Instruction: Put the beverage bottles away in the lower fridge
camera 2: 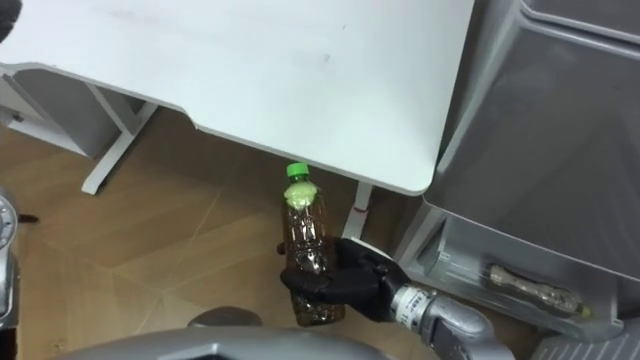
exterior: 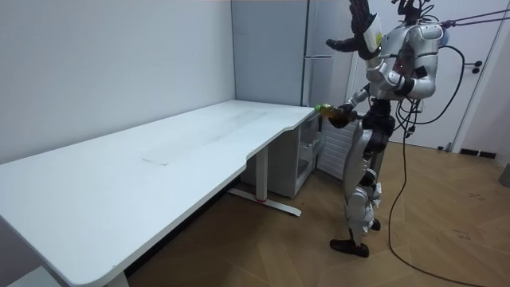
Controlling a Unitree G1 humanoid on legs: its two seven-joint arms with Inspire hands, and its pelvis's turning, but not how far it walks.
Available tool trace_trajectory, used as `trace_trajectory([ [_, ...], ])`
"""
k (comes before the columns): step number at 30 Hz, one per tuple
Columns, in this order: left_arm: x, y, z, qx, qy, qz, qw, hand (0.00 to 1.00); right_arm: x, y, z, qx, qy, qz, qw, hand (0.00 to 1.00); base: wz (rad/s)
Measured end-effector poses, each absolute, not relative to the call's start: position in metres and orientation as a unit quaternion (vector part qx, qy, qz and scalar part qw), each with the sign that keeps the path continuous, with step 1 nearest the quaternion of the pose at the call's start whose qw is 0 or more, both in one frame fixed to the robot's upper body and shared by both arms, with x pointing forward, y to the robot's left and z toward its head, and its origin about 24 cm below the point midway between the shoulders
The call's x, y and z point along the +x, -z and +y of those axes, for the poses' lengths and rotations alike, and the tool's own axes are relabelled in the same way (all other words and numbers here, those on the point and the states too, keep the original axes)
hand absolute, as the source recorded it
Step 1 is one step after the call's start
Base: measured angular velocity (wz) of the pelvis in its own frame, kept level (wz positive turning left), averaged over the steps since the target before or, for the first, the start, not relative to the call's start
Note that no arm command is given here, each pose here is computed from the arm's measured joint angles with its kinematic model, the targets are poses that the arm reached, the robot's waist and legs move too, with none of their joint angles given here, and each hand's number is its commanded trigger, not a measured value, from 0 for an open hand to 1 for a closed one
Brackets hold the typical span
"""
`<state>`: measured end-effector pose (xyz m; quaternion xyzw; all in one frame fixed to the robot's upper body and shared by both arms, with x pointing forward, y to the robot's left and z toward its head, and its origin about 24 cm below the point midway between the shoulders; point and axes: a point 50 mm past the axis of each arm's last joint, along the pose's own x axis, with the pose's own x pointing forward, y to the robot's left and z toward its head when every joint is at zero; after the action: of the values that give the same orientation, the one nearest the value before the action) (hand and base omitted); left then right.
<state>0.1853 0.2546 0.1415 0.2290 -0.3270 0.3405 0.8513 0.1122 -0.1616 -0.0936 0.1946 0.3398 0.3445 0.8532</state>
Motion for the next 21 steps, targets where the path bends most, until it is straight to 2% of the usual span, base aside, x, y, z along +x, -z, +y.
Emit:
trace_trajectory([
  [5,0.185,-0.093,0.283,0.165,-0.399,-0.195,0.881,0.0,0.111,0.093,-0.159,0.197,-0.337,0.356,0.849,1.0,-0.05],
  [10,0.169,-0.038,0.3,0.122,-0.449,-0.045,0.884,0.0,0.11,0.096,-0.152,0.211,-0.319,0.365,0.849,1.0,-0.04],
  [15,0.139,0.02,0.298,0.124,-0.451,0.115,0.876,0.0,0.117,0.095,-0.148,0.224,-0.306,0.368,0.849,1.0,-0.03],
  [21,0.108,0.076,0.284,0.155,-0.39,0.271,0.866,0.0,0.128,0.092,-0.144,0.251,-0.294,0.355,0.851,1.0,-0.05],
])
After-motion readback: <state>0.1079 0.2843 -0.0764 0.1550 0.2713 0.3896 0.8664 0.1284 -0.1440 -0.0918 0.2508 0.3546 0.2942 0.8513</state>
